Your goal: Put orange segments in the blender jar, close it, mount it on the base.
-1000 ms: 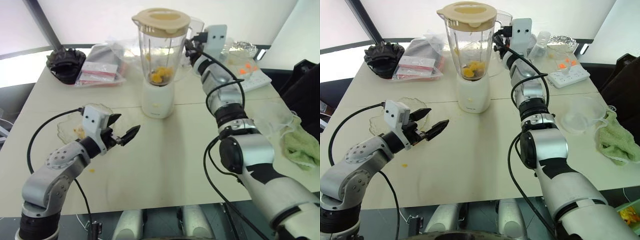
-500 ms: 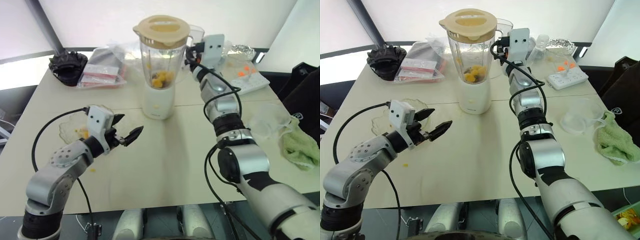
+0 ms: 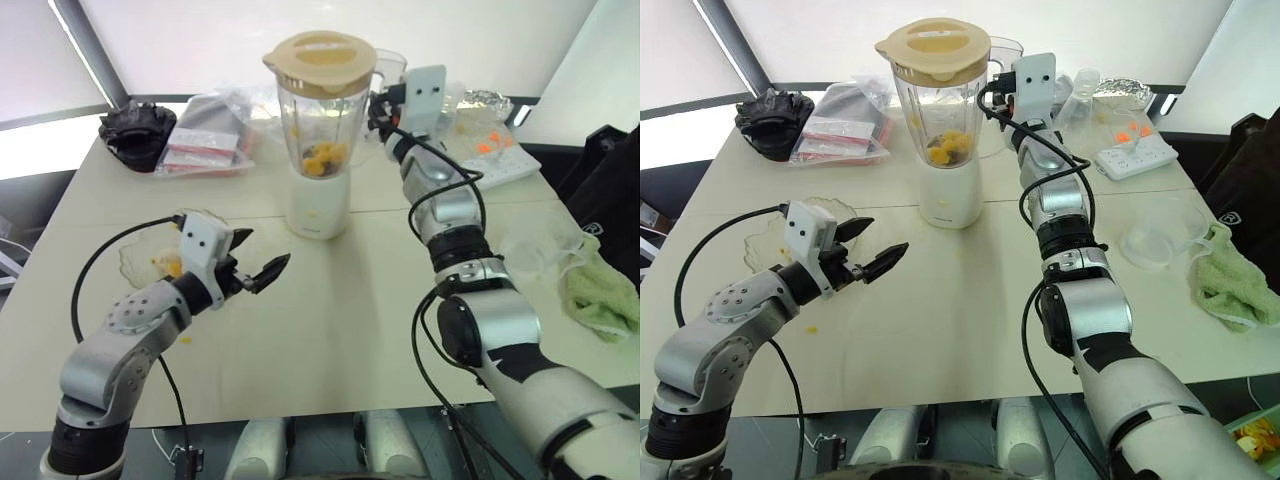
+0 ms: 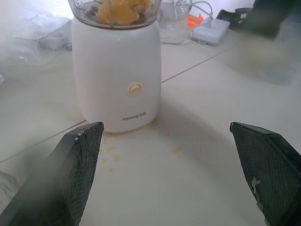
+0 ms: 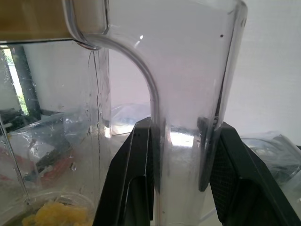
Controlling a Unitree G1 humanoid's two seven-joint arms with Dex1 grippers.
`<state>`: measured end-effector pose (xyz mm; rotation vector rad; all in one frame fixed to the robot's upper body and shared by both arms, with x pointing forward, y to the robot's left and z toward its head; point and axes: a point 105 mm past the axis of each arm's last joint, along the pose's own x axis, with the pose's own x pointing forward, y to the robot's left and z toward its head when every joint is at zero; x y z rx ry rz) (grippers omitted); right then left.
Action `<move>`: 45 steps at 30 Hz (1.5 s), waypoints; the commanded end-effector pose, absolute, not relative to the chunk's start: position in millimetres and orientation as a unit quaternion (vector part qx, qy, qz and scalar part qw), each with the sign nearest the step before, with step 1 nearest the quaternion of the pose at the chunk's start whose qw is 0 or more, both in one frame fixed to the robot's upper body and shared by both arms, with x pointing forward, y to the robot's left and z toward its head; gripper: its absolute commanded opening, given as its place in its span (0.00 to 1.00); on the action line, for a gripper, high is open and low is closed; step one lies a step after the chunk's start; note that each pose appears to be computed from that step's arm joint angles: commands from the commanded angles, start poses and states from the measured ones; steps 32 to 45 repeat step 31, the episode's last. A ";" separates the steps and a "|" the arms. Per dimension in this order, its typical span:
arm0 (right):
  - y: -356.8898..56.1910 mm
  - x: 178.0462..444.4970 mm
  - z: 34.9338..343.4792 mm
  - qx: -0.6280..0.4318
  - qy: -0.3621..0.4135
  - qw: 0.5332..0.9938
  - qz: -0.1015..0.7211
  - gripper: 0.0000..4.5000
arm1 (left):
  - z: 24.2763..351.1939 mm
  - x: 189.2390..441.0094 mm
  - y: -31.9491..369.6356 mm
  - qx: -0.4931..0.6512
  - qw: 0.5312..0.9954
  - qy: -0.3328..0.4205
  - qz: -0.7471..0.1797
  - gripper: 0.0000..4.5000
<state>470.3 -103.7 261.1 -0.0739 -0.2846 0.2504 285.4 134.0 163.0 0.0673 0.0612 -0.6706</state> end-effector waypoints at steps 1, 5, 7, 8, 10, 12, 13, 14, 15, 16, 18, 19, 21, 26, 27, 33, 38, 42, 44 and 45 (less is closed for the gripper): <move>-109.1 474.3 241.0 -0.049 -0.101 0.986 0.126 0.59 | 172.2 285.7 133.4 0.045 0.943 0.007 -0.329 1.00; -112.4 474.7 242.2 -0.054 -0.104 0.986 0.121 0.99 | 172.0 286.7 133.3 0.045 0.943 0.007 -0.330 1.00; -113.9 473.8 240.2 -0.057 -0.104 0.985 0.122 0.99 | 171.9 286.5 133.0 0.045 0.943 0.007 -0.331 1.00; -114.8 472.9 237.8 -0.060 -0.102 0.985 0.123 0.99 | 171.8 286.1 132.9 0.045 0.943 0.007 -0.331 1.00; -118.4 468.9 226.9 -0.074 -0.092 0.984 0.134 0.99 | 171.8 285.7 132.5 0.044 0.942 0.006 -0.332 1.00; -123.7 460.5 214.0 -0.091 -0.081 0.981 0.154 0.99 | 172.3 284.8 132.3 0.041 0.942 0.004 -0.334 1.00; -127.0 454.9 209.0 -0.098 -0.076 0.978 0.166 0.99 | 173.0 284.4 132.6 0.041 0.942 0.003 -0.334 1.00; -131.3 446.7 205.2 -0.104 -0.073 0.975 0.185 0.99 | 173.9 283.8 133.9 0.040 0.942 0.004 -0.334 1.00; -134.9 437.5 202.4 -0.109 -0.071 0.970 0.206 0.99 | 174.9 283.4 135.6 0.039 0.942 0.004 -0.334 1.00; -137.5 427.5 201.3 -0.114 -0.071 0.964 0.229 0.99 | 176.6 283.3 137.3 0.038 0.942 0.003 -0.333 1.00; -139.5 403.1 201.1 -0.114 -0.069 0.948 0.287 0.99 | 179.4 283.2 140.8 0.035 0.943 0.003 -0.332 1.00; -139.7 389.5 203.2 -0.105 -0.067 0.939 0.320 0.99 | 181.1 283.4 142.6 0.035 0.943 0.003 -0.331 1.00; -139.6 367.5 208.9 -0.089 -0.059 0.923 0.370 0.99 | 183.2 283.4 146.0 0.040 0.944 0.003 -0.328 1.00; -156.1 327.0 229.1 -0.081 -0.034 0.894 0.439 0.99 | 187.9 279.9 152.8 0.051 0.943 0.005 -0.329 1.00; -161.3 319.6 232.9 -0.081 -0.028 0.890 0.447 0.99 | 189.0 278.6 154.5 0.051 0.943 0.006 -0.330 1.00; -179.8 300.5 233.9 -0.043 0.001 0.883 0.468 0.99 | 192.3 270.7 157.5 0.048 0.941 0.012 -0.335 1.00; -179.8 300.5 233.9 -0.043 0.001 0.883 0.468 0.99 | 192.3 270.7 157.5 0.048 0.941 0.012 -0.335 1.00; -179.8 300.5 233.9 -0.043 0.001 0.883 0.468 0.99 | 192.3 270.7 157.5 0.048 0.941 0.012 -0.335 1.00; -179.8 300.5 233.9 -0.043 0.001 0.883 0.468 0.99 | 192.3 270.7 157.5 0.048 0.941 0.012 -0.335 1.00; -179.8 300.5 233.9 -0.043 0.001 0.883 0.468 0.99 | 192.3 270.7 157.5 0.048 0.941 0.012 -0.335 1.00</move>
